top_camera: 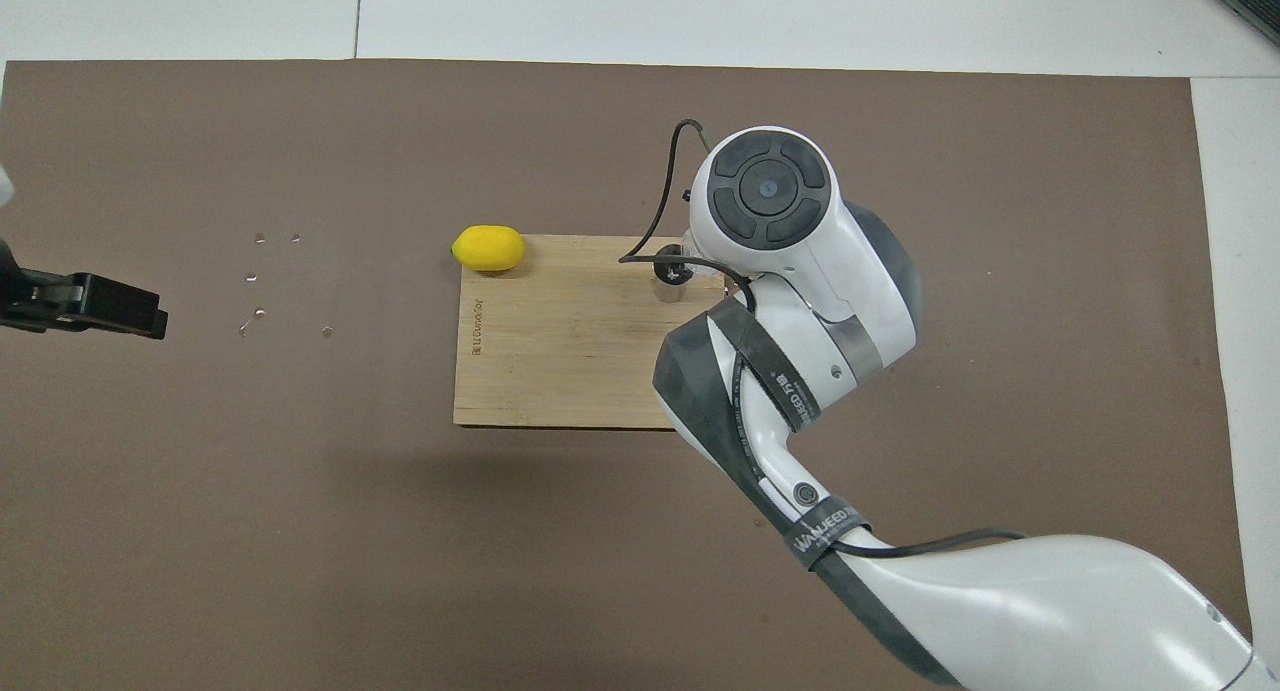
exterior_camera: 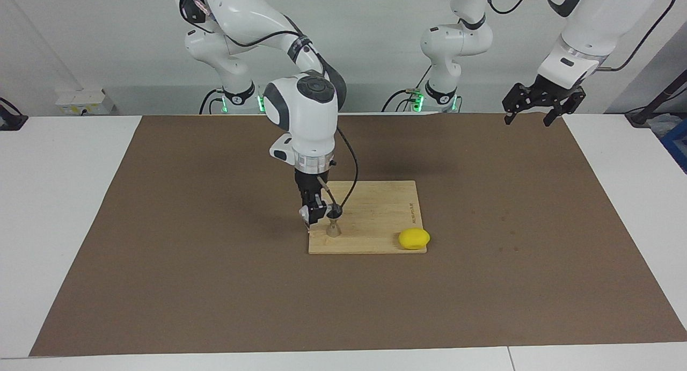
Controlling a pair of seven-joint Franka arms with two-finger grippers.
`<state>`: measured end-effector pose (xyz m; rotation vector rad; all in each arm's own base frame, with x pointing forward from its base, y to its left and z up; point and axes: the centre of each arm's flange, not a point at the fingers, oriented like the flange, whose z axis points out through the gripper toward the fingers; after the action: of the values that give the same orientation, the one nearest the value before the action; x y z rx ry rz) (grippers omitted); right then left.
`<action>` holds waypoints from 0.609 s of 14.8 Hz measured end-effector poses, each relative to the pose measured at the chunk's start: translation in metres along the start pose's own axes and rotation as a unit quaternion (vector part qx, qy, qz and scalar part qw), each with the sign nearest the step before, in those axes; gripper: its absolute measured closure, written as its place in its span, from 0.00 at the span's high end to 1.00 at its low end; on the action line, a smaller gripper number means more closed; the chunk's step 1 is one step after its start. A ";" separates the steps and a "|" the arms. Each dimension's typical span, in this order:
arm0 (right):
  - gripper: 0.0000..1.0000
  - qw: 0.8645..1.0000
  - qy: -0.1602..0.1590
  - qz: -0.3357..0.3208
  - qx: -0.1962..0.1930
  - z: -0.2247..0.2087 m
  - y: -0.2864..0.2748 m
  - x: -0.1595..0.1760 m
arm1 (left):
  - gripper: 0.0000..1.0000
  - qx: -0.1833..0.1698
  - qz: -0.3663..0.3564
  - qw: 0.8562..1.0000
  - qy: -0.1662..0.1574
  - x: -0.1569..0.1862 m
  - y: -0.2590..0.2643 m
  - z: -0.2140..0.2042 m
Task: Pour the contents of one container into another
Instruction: 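Carry the glass upright back to its starting spot with the right gripper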
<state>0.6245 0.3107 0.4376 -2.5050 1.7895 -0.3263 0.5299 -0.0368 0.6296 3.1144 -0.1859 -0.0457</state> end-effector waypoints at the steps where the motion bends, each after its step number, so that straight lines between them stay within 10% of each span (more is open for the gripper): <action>1: 0.50 1.000 -0.009 0.006 -0.002 0.000 0.000 0.000 | 1.00 0.000 0.000 1.000 0.000 0.000 0.000 0.000; 9: 0.50 0.992 -0.092 0.090 -0.014 0.004 -0.006 0.041 | 1.00 0.000 0.000 1.000 0.000 0.000 0.000 0.000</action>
<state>0.6432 0.2741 0.4401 -2.2826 1.9363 -0.0594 0.5299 -0.0368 0.6295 3.1144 -0.1860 -0.0458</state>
